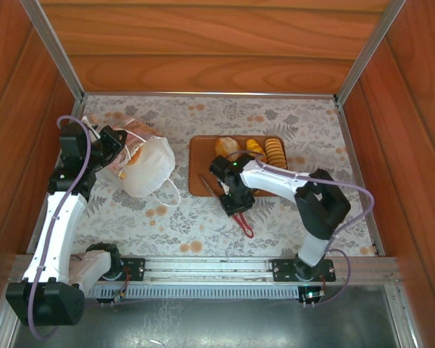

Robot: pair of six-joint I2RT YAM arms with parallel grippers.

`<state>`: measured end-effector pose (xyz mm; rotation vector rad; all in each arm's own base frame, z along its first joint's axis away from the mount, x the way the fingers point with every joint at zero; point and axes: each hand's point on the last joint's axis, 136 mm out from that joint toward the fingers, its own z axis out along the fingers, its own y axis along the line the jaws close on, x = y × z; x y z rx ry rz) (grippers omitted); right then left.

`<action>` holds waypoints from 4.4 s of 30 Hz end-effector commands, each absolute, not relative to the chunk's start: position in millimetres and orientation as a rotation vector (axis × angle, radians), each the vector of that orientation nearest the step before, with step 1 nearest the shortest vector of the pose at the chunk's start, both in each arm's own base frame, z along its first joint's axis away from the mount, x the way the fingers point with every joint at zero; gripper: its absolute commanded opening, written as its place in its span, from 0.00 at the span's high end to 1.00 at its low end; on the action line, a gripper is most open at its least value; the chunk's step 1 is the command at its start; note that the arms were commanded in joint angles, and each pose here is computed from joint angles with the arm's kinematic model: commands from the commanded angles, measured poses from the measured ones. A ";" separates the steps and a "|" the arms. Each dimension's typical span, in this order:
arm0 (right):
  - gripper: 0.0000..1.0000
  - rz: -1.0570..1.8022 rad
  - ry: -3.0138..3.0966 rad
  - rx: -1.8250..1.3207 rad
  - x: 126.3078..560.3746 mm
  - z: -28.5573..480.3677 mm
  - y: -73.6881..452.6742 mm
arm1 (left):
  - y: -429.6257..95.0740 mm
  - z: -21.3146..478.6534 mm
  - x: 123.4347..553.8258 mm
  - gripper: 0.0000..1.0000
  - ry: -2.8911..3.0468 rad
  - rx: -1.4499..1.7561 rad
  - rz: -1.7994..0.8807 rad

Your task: Take the fake bread out of the paper bag

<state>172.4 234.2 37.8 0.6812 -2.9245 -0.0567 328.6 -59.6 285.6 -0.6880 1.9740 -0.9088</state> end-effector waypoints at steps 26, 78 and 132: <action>0.54 0.265 -2.695 0.674 161.1 -8.6 222.3 | -48.7 278.6 323.6 1.00 1.960 -0.713 -0.888; 0.60 -0.766 -2.881 1.246 179.8 194.6 384.6 | -59.6 311.4 334.8 1.00 1.939 -0.667 -0.976; 0.60 -1.280 -2.738 0.296 265.2 103.7 540.2 | -85.4 298.0 338.4 1.00 2.002 -0.624 -1.037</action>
